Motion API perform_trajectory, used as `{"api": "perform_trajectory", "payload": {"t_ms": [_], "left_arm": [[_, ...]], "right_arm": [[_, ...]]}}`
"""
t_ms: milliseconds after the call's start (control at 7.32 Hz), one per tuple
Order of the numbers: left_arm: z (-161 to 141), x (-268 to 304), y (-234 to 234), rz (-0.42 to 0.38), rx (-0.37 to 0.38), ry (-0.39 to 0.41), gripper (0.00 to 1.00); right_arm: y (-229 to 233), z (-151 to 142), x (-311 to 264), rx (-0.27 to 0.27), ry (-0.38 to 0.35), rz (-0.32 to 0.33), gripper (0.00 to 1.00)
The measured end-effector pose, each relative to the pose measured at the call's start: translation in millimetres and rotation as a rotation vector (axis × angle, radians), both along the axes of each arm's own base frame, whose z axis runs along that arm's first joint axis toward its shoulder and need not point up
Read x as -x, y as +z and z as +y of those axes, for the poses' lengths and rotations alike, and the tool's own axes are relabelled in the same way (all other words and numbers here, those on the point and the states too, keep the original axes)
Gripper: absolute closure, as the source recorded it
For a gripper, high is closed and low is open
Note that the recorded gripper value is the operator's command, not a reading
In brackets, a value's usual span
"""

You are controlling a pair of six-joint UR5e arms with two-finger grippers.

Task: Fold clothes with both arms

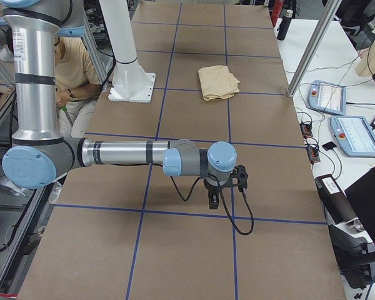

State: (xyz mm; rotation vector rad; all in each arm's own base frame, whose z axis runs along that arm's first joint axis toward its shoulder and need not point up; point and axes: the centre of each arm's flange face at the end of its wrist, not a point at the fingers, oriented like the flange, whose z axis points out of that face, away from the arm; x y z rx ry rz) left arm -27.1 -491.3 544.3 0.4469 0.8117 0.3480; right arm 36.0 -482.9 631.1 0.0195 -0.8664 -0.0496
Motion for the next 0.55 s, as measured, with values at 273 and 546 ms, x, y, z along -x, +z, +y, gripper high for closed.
{"api": "perform_trajectory", "payload": {"t_ms": [273, 546], "left_arm": [[0.3, -0.1, -1.1, 0.001, -0.002, 0.000, 0.00], [-1.4, 0.0, -7.4, -0.004, -0.016, -0.003, 0.00]], "right_arm": [[-3.3, -0.5, 0.6, -0.006, -0.001, -0.008, 0.00], [-7.9, -2.6, 1.2, -0.015, -0.001, -0.015, 0.00]]}}
